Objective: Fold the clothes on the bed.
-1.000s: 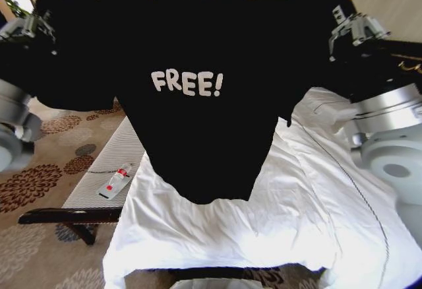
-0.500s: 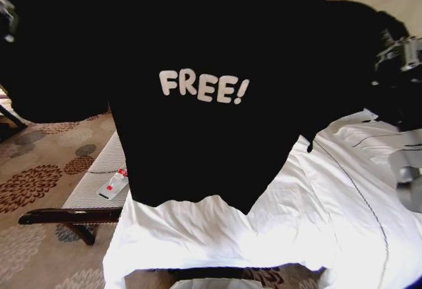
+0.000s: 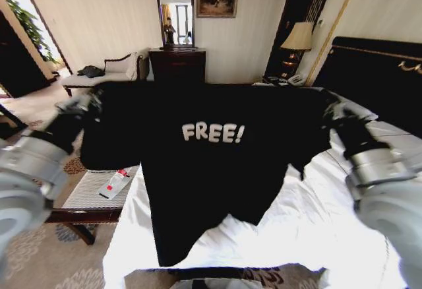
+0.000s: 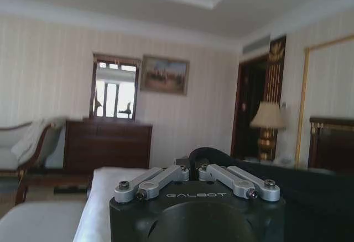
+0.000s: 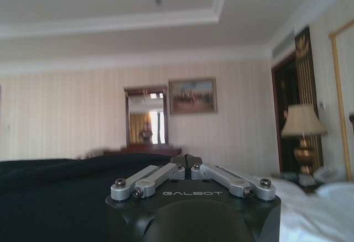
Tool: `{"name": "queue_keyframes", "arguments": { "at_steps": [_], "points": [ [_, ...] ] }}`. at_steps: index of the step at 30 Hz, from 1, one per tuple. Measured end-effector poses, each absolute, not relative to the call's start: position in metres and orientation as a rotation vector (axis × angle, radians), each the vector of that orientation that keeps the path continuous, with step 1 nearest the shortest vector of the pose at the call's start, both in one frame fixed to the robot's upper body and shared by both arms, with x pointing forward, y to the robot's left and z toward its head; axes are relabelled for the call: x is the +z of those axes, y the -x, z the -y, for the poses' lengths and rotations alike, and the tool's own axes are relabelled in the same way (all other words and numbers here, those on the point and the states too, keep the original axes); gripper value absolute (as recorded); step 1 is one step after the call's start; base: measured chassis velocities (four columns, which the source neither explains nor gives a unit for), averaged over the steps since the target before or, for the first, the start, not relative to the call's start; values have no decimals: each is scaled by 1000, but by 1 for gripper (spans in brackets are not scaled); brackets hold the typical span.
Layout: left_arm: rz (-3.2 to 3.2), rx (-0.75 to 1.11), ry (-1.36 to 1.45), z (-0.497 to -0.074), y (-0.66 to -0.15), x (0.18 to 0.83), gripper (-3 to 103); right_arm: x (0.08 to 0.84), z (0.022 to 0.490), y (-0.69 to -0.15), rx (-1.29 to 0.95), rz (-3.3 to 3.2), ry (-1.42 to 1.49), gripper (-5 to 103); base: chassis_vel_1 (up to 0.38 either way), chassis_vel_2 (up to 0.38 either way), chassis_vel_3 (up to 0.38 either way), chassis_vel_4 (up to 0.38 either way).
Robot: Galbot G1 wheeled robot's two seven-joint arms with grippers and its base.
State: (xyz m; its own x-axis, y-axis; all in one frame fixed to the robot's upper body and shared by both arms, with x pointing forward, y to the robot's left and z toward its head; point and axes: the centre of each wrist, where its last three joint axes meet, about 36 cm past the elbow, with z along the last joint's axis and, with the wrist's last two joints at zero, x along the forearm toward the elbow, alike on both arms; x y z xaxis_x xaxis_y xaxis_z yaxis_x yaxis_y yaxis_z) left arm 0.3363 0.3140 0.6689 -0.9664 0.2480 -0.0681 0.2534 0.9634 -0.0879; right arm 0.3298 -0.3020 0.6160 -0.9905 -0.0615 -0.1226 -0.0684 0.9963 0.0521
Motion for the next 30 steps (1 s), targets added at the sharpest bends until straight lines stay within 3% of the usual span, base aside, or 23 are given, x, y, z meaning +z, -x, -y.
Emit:
{"name": "queue_keyframes", "arguments": {
  "at_steps": [9, 28, 30],
  "points": [
    [-3300, -43, -282, -317, -427, 569, 2, 516, 308, -426, 77, -3200, 121, 0, 0, 0, 0, 0],
    [-3378, -314, -103, -281, -524, 475, 2, 434, 320, -549, 10, -3215, -32, 0, 0, 0, 0, 0],
    [-3426, -324, 4, -268, -571, 444, 2, 404, 313, -592, -47, -3267, -96, 0, 0, 0, 0, 0]
  ]
}}
